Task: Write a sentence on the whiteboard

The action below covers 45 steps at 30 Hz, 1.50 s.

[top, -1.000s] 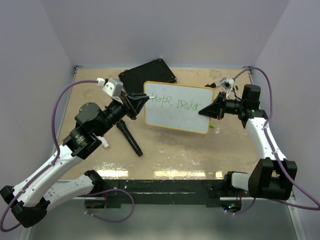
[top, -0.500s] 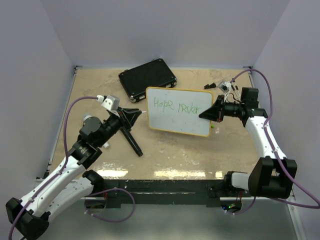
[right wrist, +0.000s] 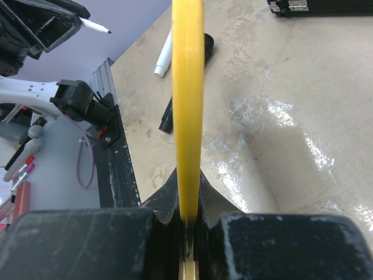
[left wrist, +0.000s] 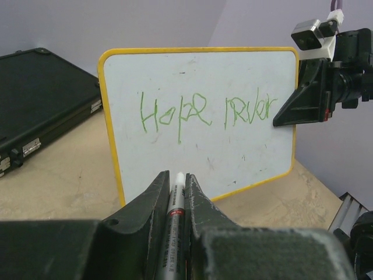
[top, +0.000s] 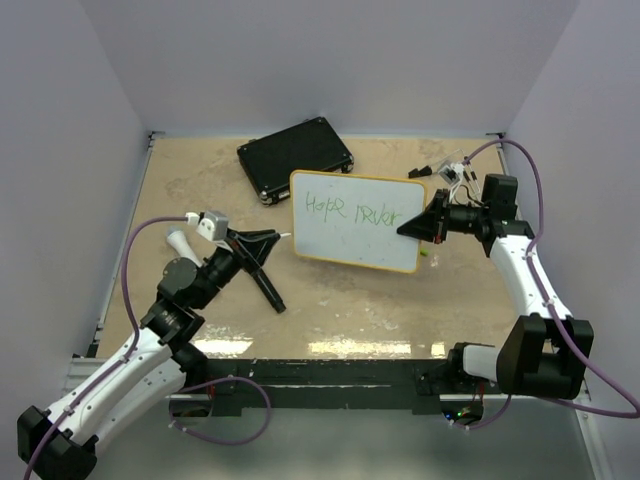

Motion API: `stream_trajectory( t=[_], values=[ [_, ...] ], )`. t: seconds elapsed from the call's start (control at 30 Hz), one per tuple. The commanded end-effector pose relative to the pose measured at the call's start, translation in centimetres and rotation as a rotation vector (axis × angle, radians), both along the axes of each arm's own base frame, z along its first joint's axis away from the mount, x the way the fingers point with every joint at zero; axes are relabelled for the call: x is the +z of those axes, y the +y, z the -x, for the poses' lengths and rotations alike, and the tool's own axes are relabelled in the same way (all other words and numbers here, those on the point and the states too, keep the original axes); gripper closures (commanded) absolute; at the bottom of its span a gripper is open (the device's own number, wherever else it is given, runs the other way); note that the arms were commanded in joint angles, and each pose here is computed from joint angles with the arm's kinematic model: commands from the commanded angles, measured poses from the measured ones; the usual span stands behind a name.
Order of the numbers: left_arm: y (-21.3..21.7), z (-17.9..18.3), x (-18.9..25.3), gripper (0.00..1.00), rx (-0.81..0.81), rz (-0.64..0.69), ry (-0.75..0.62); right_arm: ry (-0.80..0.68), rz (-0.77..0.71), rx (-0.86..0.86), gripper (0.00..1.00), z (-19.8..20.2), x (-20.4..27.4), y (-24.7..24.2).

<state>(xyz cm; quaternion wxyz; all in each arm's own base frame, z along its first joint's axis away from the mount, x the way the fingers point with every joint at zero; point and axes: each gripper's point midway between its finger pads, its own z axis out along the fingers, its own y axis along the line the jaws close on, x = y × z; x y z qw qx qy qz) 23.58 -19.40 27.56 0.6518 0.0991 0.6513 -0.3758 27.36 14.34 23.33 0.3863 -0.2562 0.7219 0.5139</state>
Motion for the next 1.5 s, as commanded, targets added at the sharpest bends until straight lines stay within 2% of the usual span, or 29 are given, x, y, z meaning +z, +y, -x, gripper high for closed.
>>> stream_trajectory(
  t=[0.0,0.33,0.7,1.47],
  values=[
    [0.2,0.2,2.3,1.00,0.000,0.094,-0.066,-0.082,-0.080,0.083,1.00,1.5,3.2,0.7],
    [-0.3,1.1,2.1,1.00,-0.052,0.160,-0.075,-0.073,-0.104,0.095,1.00,2.0,3.5,0.9],
    [-0.4,2.0,2.7,1.00,-0.091,0.158,-0.114,-0.073,-0.120,0.096,1.00,2.7,3.8,1.0],
    [0.5,2.4,2.3,1.00,-0.058,0.167,-0.112,-0.088,-0.121,0.085,1.00,2.6,3.8,0.8]
  ],
)
